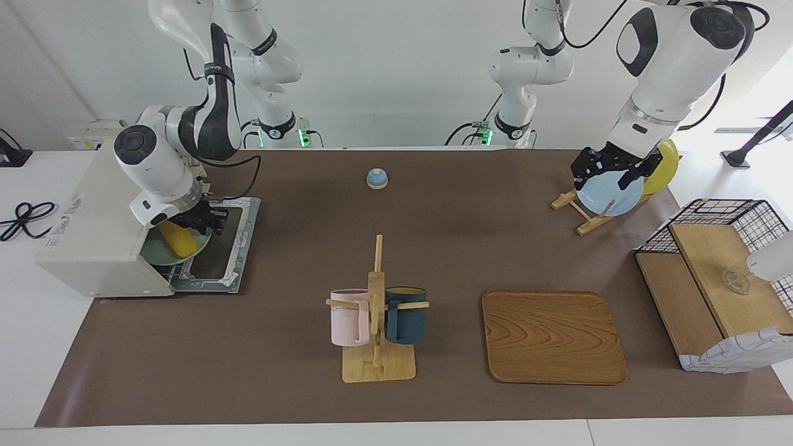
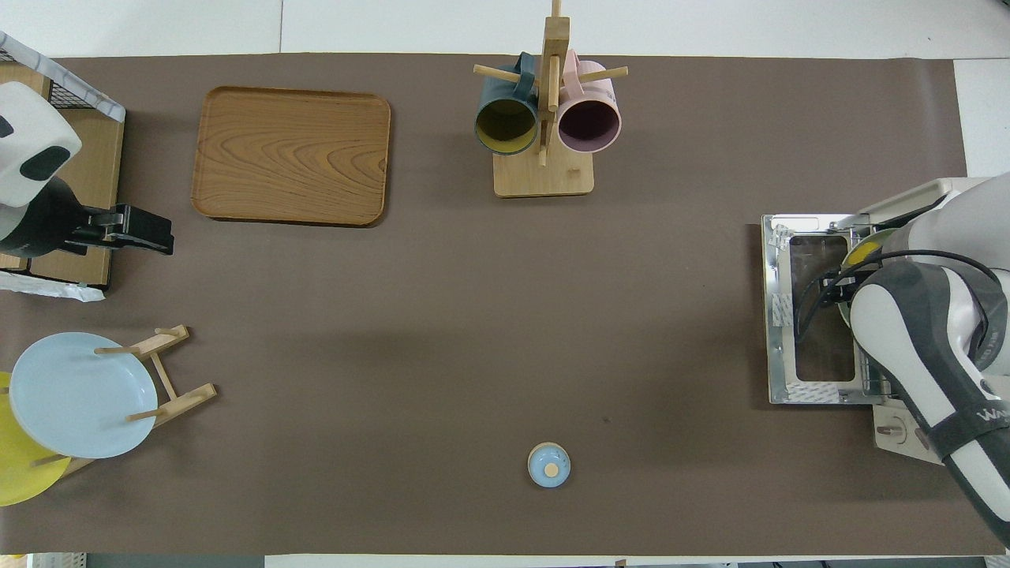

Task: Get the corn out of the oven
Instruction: 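Grasp the green plate with corn and pull it out with the right gripper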

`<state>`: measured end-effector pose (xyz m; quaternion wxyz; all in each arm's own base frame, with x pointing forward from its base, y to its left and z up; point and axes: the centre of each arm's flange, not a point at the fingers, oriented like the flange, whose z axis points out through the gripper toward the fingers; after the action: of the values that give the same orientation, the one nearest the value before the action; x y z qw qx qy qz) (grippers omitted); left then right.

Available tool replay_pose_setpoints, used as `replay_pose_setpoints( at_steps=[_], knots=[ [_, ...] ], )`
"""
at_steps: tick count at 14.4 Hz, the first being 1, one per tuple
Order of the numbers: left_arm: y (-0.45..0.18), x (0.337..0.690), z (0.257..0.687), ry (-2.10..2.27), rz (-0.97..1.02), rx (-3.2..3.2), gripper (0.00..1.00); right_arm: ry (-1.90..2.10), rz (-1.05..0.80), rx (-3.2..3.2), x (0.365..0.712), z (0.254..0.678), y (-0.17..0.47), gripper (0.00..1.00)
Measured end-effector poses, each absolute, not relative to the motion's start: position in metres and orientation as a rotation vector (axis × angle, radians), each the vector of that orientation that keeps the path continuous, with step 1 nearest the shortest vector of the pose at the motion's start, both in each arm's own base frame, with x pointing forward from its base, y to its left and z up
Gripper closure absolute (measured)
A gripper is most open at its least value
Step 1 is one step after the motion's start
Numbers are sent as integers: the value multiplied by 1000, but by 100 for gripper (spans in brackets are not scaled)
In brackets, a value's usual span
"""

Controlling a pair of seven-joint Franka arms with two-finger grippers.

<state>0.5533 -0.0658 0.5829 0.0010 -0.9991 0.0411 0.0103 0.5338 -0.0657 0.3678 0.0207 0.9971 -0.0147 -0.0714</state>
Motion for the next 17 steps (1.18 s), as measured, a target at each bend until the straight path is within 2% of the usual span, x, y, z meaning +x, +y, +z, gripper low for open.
replay_pose_setpoints(
  at_steps=[7, 8, 9, 11, 15, 17],
  knots=[
    [-66, 553, 583, 129, 32, -3137, 0, -16, -222, 3078, 531, 368, -67, 70],
    [-66, 553, 583, 129, 32, -3137, 0, -11, -225, 3072, 530, 368, -67, 78],
    [-66, 553, 583, 129, 32, -3137, 0, -4, -227, 3064, 529, 367, -67, 78],
    [-66, 553, 583, 129, 32, -3137, 0, 9, -217, 3056, 529, 370, -67, 95],
    [-66, 553, 583, 129, 32, -3137, 0, 40, -201, 3046, 528, 377, -59, 98],
    [-66, 553, 583, 129, 32, -3137, 0, 101, -194, 3041, 531, 378, -36, 98]
  ],
)
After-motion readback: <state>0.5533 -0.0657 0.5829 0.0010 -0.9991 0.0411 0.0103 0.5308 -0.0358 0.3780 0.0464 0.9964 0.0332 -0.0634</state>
